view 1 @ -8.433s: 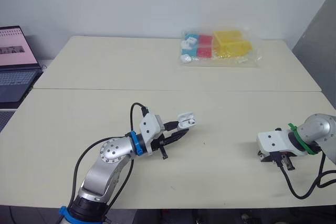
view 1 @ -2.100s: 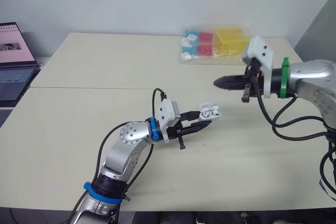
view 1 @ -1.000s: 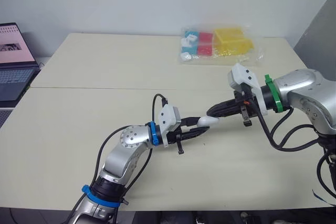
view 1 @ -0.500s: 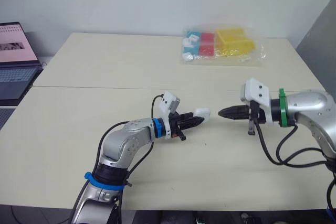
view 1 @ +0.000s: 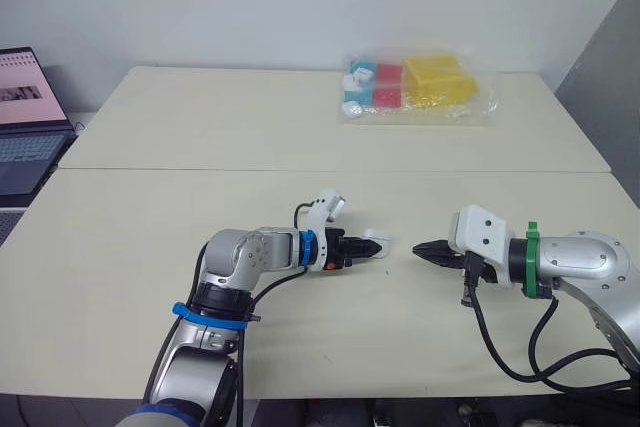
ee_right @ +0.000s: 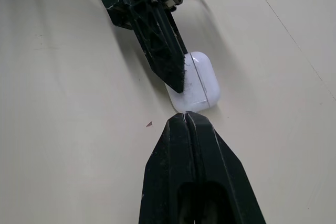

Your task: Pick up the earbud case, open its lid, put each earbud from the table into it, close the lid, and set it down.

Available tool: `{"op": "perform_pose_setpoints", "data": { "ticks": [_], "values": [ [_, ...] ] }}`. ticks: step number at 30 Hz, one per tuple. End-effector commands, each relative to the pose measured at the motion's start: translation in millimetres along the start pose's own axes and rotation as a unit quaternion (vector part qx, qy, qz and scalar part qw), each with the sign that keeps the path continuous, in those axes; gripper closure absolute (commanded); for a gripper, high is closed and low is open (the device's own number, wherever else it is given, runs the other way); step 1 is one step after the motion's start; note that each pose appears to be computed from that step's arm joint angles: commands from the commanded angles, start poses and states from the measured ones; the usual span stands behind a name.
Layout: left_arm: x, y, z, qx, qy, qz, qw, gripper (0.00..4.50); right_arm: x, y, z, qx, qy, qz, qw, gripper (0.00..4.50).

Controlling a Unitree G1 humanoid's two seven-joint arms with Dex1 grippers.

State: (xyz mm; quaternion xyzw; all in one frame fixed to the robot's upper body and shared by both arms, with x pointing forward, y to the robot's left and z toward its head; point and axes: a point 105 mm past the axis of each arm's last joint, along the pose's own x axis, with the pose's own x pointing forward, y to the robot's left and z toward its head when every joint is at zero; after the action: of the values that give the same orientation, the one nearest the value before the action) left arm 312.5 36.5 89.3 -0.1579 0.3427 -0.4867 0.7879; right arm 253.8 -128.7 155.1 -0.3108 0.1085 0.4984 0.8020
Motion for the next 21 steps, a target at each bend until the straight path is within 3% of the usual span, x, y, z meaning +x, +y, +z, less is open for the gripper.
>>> {"op": "perform_pose_setpoints", "data": {
  "ticks": [1,4,7,13,16,18,21],
  "values": [
    [-15.7,2.5,-3.1,0.021,0.005,0.007,1.0,1.62,-4.3,0.7,8.1,-0.022,-0.005,0.0,1.0,4.5],
    [-44.8,14.8,-9.2,0.132,0.017,0.051,0.99,0.66,-4.4,3.9,7.9,-0.013,-0.005,0.012,1.0,4.5],
    [-67.0,20.6,-14.0,0.191,0.015,0.08,0.978,0.0,-4.6,0.3,8.7,-0.014,-0.007,0.006,1.0,3.94],
    [-104.3,14.5,-10.5,0.297,-0.018,0.096,0.95,0.0,-10.4,-6.0,15.7,-0.027,-0.018,0.014,0.999,1.83],
    [-129.5,-9.7,0.7,0.343,-0.083,0.055,0.934,0.0,-18.9,-5.7,17.5,-0.044,-0.016,0.036,0.998,0.78],
    [-141.7,-22.8,-2.8,0.368,-0.091,0.042,0.924,0.0,-26.2,-7.1,14.3,-0.064,-0.003,0.05,0.997,0.07],
    [-147.9,-25.8,-15.4,0.401,-0.066,0.058,0.912,0.0,-34.2,-8.1,11.3,-0.073,0.0,0.068,0.995,0.02]
  ]
}}
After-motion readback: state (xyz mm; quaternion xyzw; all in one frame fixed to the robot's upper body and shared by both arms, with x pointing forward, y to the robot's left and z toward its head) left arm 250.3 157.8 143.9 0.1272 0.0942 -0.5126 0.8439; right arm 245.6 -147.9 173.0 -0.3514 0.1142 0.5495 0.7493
